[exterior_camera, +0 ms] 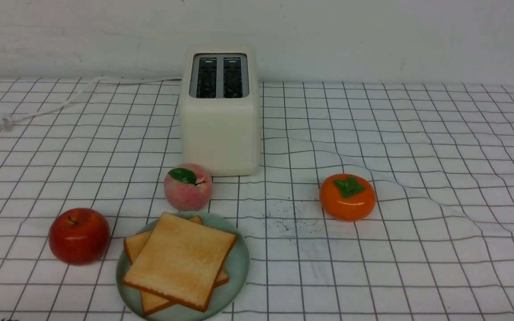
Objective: Take toasted bread from bread machine on white checkered table place on plate.
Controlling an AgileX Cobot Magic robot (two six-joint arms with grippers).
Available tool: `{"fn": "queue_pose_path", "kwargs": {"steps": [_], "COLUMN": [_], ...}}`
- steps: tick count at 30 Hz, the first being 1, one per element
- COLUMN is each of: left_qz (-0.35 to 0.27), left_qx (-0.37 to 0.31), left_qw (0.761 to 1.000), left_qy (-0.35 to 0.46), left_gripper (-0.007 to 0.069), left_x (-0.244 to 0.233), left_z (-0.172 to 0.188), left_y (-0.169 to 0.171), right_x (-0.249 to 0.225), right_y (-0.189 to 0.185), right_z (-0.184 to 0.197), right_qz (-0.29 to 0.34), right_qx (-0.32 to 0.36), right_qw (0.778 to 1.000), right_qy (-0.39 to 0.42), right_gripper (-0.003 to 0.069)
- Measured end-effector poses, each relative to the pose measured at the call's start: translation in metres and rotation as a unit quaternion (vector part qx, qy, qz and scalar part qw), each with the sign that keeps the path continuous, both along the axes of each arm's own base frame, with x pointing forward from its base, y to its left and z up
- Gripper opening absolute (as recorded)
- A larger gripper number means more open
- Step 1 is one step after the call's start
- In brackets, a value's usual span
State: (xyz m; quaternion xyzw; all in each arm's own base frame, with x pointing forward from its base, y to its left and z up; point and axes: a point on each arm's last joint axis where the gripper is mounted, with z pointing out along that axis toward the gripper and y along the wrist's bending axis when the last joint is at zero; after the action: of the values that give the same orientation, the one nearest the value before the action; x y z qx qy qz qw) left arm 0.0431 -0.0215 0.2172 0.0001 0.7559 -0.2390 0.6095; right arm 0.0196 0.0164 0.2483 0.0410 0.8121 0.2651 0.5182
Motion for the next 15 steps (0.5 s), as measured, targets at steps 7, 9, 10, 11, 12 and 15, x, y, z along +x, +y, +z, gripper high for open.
{"fn": "queue_pose_path", "kwargs": {"steps": [7, 9, 10, 11, 12, 15], "left_qz": [-0.005, -0.005, -0.005, -0.005, -0.006, -0.006], "left_qx": [0.007, 0.008, 0.008, 0.008, 0.008, 0.009], "left_qw": [1.0, 1.0, 1.0, 1.0, 1.0, 1.0], "left_qy": [0.022, 0.023, 0.024, 0.025, 0.026, 0.028], "left_gripper": [-0.0013, -0.0013, -0.0013, -0.0013, -0.0013, -0.0013], "left_x": [0.0, 0.0, 0.0, 0.0, 0.0, 0.0], "left_z": [-0.007, -0.008, -0.008, -0.008, -0.008, -0.009], "left_y": [-0.001, -0.001, -0.001, -0.001, -0.001, -0.001], "right_x": [0.005, 0.007, 0.009, 0.012, 0.015, 0.023], "right_y": [0.004, 0.004, 0.003, 0.003, 0.001, -0.004], "right_z": [-0.023, -0.025, -0.025, -0.026, -0.029, -0.039], "right_qz": [0.007, 0.002, -0.003, -0.011, -0.024, -0.072], "right_qx": [0.012, 0.008, 0.006, 0.003, -0.009, -0.059], "right_qw": [0.999, 0.999, 1.0, 1.0, 1.0, 0.994], "right_qy": [0.04, 0.033, 0.021, 0.006, -0.013, -0.052], "right_gripper": [0.0023, 0.0025, 0.0025, 0.0026, 0.0026, 0.0026]}}
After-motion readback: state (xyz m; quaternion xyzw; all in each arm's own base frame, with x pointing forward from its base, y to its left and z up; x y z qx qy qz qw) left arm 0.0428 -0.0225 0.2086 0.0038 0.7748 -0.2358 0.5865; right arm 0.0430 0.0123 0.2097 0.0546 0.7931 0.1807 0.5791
